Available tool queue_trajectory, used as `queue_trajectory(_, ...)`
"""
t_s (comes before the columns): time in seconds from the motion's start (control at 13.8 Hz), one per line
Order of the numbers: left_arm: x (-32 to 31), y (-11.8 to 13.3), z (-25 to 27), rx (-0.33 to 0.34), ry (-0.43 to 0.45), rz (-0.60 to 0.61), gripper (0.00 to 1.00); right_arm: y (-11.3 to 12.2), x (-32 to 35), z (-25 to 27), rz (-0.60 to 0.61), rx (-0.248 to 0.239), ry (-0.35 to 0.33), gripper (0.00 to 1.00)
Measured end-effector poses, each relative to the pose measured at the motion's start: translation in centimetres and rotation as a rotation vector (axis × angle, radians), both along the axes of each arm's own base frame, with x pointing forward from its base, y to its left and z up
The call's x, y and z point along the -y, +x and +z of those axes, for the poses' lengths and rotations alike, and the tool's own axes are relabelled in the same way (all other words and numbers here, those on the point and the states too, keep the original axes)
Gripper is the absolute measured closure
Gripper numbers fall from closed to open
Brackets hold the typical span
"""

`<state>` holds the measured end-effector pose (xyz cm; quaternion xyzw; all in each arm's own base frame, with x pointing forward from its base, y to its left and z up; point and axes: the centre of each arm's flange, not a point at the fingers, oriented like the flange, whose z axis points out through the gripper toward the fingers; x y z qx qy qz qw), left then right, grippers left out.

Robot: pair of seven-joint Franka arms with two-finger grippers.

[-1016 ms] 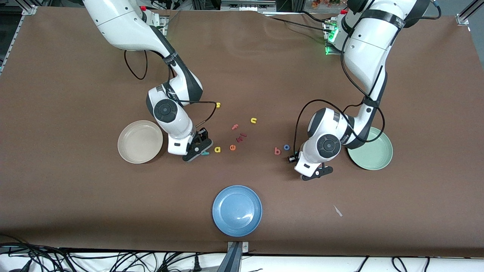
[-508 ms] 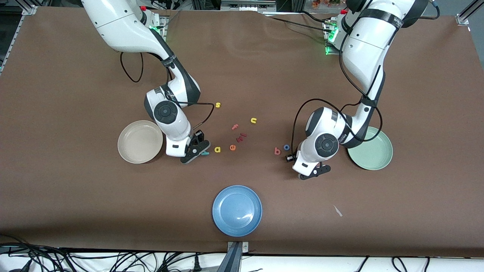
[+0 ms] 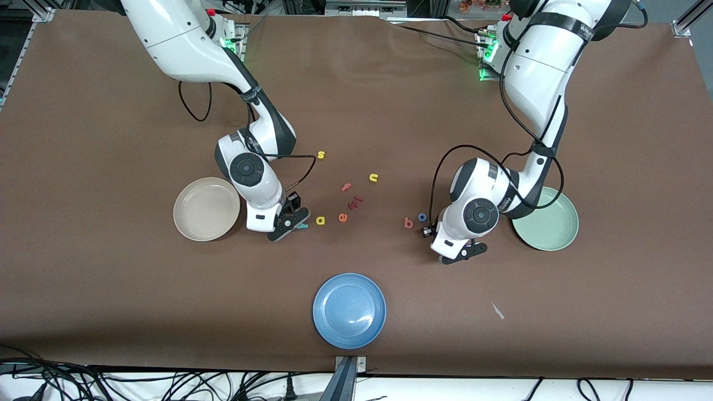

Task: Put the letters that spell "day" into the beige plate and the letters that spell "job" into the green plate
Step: 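Carry the cyan r to the green plate while the right gripper carries the d, then open both grippers to drop the letters onto the plates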

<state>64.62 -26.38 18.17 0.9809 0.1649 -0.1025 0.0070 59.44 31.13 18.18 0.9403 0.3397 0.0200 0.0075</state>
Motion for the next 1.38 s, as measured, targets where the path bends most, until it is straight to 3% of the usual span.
queue_trajectory(0.22, -6.4, 1.7, 6.3, -0.072, 0.000, -0.033, 0.87, 0.0, 0.1, -0.3, 0.000, -0.003, -0.002, 0.48)
queue_trajectory(0.44, -18.5, 2.8, 11.2, -0.120, -0.017, -0.051, 0.87, 0.0, 0.0, -0.2, 0.001, -0.002, -0.002, 0.73)
queue_trajectory(0.65, -28.7, 2.2, 9.1, -0.161, 0.003, -0.081, 0.87, 0.3, 0.0, 0.5, -0.001, 0.001, -0.002, 0.73)
queue_trajectory(0.94, -30.2, 1.4, 1.4, -0.218, -0.015, -0.093, 0.87, 2.6, 3.3, 4.3, -0.060, -0.029, -0.051, 0.73)
queue_trajectory(1.02, -29.7, 1.3, 0.5, -0.229, -0.019, -0.100, 0.83, 3.2, 5.1, 5.6, -0.083, -0.043, -0.065, 0.73)
queue_trajectory(1.16, -28.8, 1.5, 0.9, -0.226, -0.019, -0.110, 0.63, 4.0, 8.6, 7.8, -0.094, -0.073, -0.087, 0.73)
queue_trajectory(1.38, -24.1, 1.7, 5.9, -0.243, -0.013, -0.080, 0.32, 3.7, 12.8, 8.0, -0.114, -0.098, -0.117, 0.73)
